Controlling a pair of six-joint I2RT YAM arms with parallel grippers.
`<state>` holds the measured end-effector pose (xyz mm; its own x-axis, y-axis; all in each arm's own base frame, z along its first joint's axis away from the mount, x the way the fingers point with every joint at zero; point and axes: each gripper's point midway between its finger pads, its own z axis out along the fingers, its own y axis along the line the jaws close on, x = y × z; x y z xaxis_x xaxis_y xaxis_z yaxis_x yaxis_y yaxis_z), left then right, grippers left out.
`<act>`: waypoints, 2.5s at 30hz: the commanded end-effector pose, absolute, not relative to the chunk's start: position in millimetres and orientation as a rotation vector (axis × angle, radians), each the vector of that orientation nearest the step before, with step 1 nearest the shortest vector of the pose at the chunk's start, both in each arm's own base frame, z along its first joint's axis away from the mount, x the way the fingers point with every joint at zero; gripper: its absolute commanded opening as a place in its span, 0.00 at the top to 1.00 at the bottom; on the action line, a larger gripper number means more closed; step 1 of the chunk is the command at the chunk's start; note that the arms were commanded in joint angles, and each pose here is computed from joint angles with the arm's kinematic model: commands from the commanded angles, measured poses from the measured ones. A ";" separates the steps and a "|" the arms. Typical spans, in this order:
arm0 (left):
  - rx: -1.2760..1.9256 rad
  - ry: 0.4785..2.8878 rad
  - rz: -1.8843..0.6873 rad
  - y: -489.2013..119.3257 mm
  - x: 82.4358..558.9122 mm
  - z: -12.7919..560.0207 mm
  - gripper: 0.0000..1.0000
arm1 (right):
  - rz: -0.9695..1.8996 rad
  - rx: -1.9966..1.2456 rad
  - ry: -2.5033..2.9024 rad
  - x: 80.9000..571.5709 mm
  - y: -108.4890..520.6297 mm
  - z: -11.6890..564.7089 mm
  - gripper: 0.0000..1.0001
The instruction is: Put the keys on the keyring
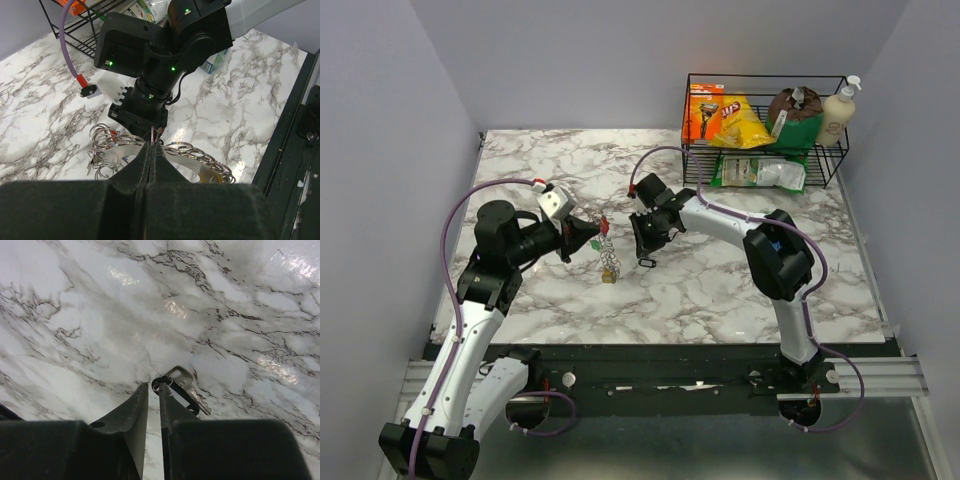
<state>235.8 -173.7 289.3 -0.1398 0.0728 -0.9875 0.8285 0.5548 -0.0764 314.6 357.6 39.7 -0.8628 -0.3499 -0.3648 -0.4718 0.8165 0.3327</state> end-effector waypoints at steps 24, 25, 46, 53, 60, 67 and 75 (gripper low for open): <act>0.820 1.505 -0.782 -175.3 230.3 304.5 1.00 | 0.514 -0.685 2.769 298.2 352.6 22.6 0.71; 0.820 1.505 -0.782 -175.3 230.2 304.9 1.00 | 0.514 -0.689 2.767 297.4 353.4 23.2 0.71; 0.823 1.501 -0.781 -175.1 230.1 304.6 1.00 | 0.536 -0.733 2.781 281.9 353.2 21.5 0.94; 0.827 1.501 -0.775 -174.4 229.8 303.8 1.00 | 0.560 -0.749 2.710 284.3 353.1 41.9 0.99; 0.843 1.490 -0.773 -174.9 227.4 302.8 1.00 | 0.614 -0.824 2.575 280.3 348.7 66.8 0.99; 0.884 1.451 -0.824 -180.2 213.0 303.4 1.00 | 0.766 -0.985 2.393 257.8 346.8 91.9 0.99; 0.941 1.376 -0.882 -185.1 185.6 305.7 1.00 | 0.880 -1.201 2.132 233.6 342.7 130.7 0.99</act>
